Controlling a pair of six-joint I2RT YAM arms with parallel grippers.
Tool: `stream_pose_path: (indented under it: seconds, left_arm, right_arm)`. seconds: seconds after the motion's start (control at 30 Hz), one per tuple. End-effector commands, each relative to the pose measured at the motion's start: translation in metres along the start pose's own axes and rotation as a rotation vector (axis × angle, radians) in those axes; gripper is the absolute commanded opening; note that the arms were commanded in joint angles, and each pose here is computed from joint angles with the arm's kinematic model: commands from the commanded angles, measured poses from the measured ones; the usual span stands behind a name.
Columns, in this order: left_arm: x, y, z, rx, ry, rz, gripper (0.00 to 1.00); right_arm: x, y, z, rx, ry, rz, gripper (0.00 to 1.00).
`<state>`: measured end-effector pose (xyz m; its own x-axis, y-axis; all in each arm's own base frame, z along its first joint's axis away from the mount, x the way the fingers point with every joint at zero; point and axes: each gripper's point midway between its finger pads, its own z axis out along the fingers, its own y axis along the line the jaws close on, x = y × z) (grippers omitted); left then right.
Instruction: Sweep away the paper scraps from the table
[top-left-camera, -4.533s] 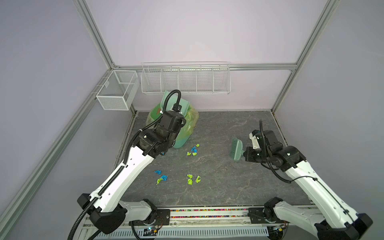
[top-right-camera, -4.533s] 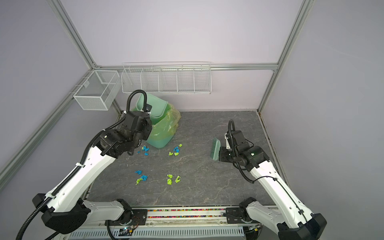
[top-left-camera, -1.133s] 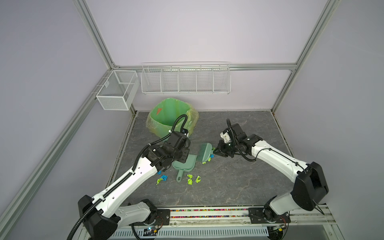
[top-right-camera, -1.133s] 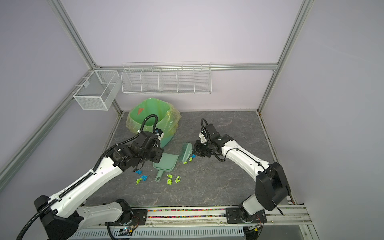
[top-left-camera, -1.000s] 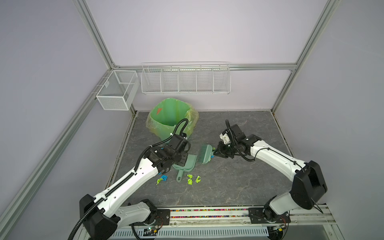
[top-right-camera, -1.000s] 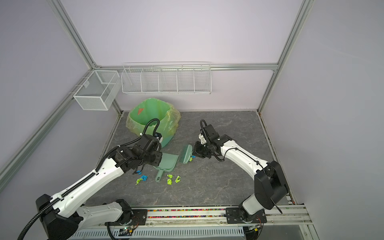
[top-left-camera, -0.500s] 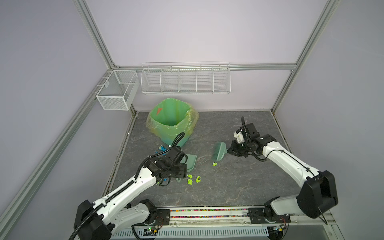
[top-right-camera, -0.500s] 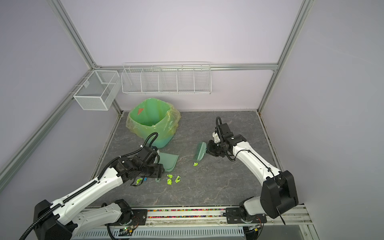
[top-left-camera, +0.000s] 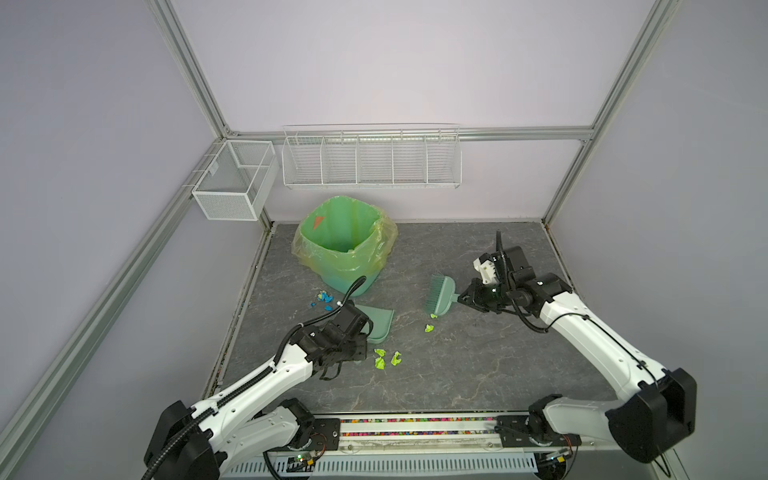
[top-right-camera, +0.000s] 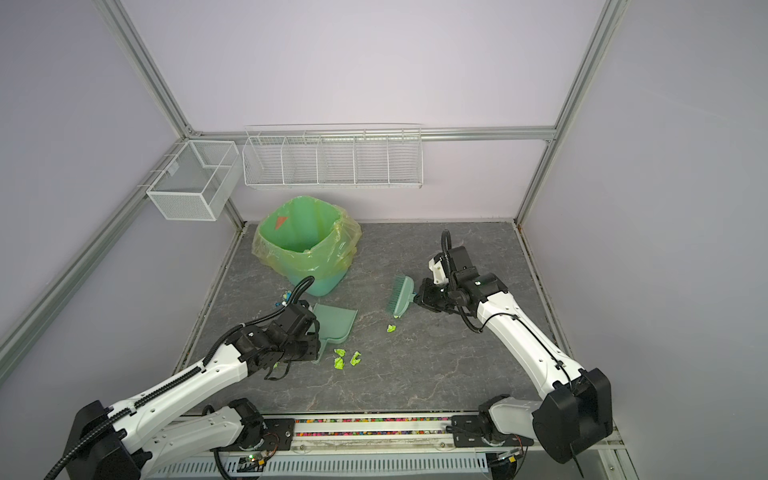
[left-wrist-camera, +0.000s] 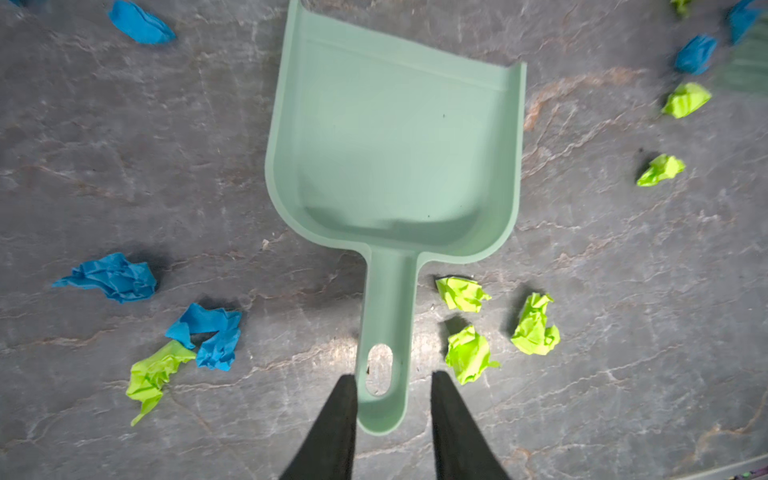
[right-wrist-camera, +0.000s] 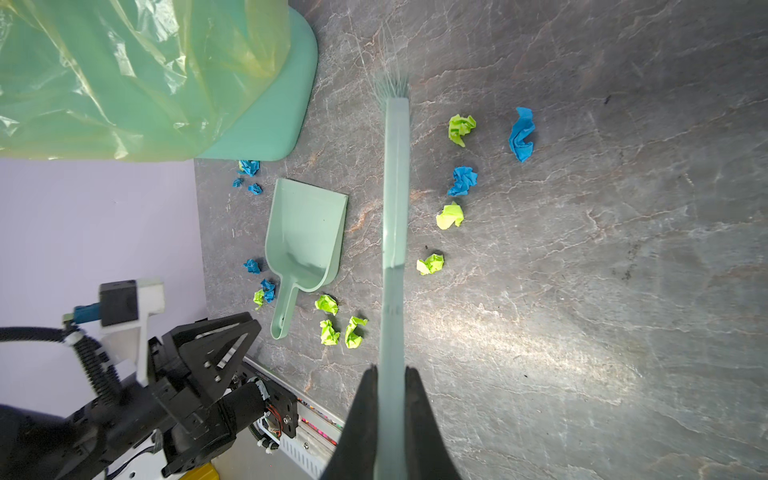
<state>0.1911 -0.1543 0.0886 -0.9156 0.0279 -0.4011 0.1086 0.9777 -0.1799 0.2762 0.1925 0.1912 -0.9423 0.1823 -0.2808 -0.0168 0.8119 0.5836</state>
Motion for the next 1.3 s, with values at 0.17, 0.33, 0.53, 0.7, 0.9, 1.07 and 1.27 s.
stream_pose_path:
  seconds: [0.17,0.33,0.53,0.7,0.9,1.07,1.27]
  left_arm:
    - [0.002,0.011,0.016,-0.081,0.013,-0.022,0.29]
    - [0.012,0.012,0.024,-0.079,0.060,-0.020,0.27]
    - [0.022,0.015,0.028,-0.085,0.093,-0.036,0.23]
    - [0.023,0.015,0.030,-0.080,0.091,-0.053,0.21]
    - [0.025,0.015,0.032,-0.081,0.101,-0.048,0.13]
    - [0.026,0.014,0.034,-0.080,0.105,-0.051,0.07]
    - [0.022,0.012,0.032,-0.071,0.093,-0.040,0.01]
  right_arm:
    - [0.006,0.002,-0.001,-0.031,0.006,0.024,0.07]
    - [0.005,0.002,-0.002,-0.032,0.001,0.025,0.07]
    - [0.004,0.002,0.000,-0.033,0.002,0.027,0.07]
    - [0.003,0.002,0.002,-0.036,0.001,0.030,0.07]
    - [0.003,0.003,0.002,-0.035,0.002,0.027,0.07]
    - [0.003,0.002,0.003,-0.036,0.005,0.029,0.07]
    - [0.003,0.004,0.001,-0.038,0.000,0.027,0.07]
